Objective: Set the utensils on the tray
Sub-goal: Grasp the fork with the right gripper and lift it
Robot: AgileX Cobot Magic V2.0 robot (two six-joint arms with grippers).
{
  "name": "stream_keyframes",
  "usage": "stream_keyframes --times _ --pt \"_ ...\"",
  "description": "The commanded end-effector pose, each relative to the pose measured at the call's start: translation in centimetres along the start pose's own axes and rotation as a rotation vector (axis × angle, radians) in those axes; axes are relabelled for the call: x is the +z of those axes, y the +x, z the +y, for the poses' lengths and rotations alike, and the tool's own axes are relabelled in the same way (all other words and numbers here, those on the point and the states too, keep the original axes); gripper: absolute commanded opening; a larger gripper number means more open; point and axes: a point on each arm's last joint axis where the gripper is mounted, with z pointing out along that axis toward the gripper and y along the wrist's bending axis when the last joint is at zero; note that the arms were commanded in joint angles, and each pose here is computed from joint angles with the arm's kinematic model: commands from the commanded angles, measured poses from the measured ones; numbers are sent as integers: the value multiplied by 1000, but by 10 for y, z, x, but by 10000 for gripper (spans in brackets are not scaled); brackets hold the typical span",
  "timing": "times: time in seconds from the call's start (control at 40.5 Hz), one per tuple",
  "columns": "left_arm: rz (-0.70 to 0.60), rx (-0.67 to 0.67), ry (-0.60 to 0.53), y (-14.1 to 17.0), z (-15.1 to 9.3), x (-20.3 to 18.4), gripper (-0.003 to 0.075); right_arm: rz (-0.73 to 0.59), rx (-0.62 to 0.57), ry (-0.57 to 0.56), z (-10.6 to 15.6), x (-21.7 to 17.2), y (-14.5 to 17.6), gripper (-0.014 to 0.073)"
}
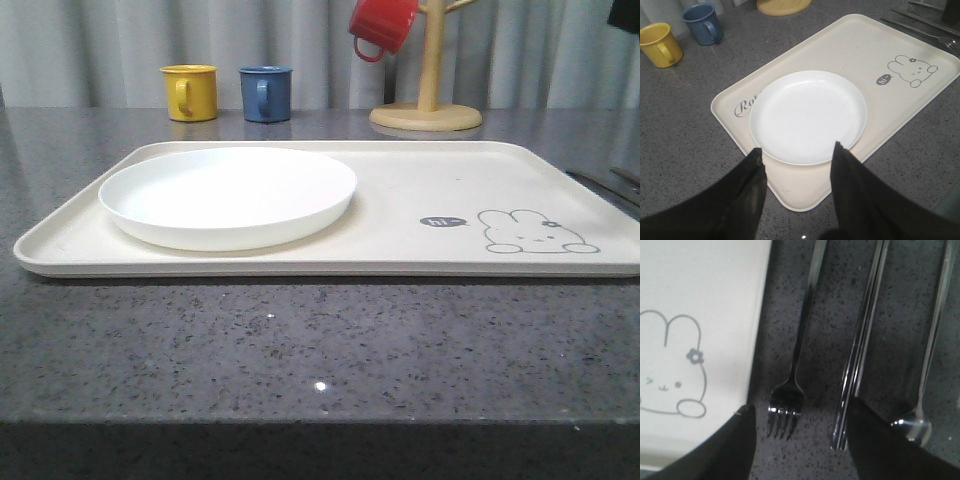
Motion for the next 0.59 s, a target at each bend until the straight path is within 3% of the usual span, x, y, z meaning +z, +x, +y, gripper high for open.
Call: stream_keyframes --times 0.0,0.222,0.568 --pt "-99 -8 -17 -12 1 -6 292 -41 24 15 -2 -5 -15 397" --pt "-99 -8 -17 -12 1 -6 292 -10 45 17 -1 13 -33 342" --pt "-99 -8 -17 -12 1 -6 292 48 50 19 -1 32 -40 339"
